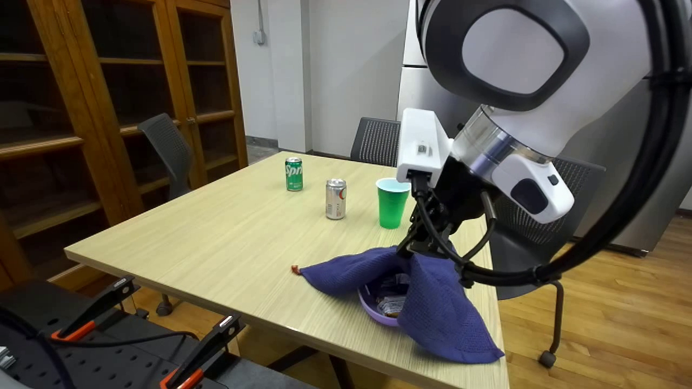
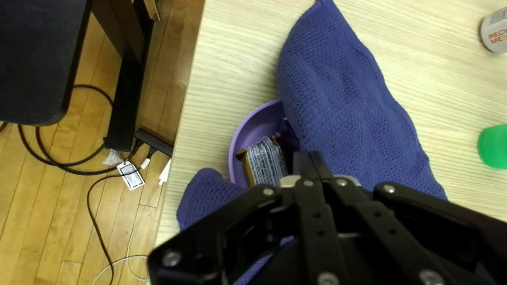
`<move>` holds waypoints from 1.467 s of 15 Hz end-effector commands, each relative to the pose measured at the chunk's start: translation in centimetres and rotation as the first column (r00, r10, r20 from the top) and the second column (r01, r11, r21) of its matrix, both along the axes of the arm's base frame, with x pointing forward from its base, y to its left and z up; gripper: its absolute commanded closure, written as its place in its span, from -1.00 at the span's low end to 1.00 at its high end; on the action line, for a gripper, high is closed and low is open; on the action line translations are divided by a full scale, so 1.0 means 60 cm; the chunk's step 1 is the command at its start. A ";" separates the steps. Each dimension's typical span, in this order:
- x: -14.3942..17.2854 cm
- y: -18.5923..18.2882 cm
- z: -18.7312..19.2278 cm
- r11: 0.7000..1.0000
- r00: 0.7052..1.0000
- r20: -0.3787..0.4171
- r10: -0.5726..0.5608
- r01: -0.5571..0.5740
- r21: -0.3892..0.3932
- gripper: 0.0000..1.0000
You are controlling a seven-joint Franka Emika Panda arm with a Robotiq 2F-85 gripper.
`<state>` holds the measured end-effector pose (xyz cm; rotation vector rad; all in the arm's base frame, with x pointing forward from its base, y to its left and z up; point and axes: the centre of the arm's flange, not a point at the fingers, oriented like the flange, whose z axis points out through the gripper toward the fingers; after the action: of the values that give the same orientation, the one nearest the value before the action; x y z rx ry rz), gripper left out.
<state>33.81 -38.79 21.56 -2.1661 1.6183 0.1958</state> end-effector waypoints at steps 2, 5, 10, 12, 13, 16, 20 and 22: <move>-0.002 0.005 0.039 1.000 1.000 -0.026 -0.013 0.013 0.026 0.99; -0.004 0.004 0.047 1.000 0.999 -0.030 -0.017 0.017 0.025 0.99; 0.005 0.004 0.048 1.000 0.998 -0.051 -0.022 0.023 0.021 0.99; 0.008 0.005 0.048 0.999 0.998 -0.054 -0.024 0.026 0.023 0.99; 0.009 0.005 0.049 0.999 0.998 -0.057 -0.027 0.029 0.021 0.99; 0.011 0.009 0.042 1.000 0.995 -0.095 -0.015 0.017 0.020 0.99; 0.011 0.018 0.022 0.999 0.985 -0.171 0.023 -0.018 0.032 0.47; 0.011 0.022 0.014 0.999 0.978 -0.204 0.035 -0.029 0.035 0.35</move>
<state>34.09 -37.71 22.33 -2.2011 1.6599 0.3770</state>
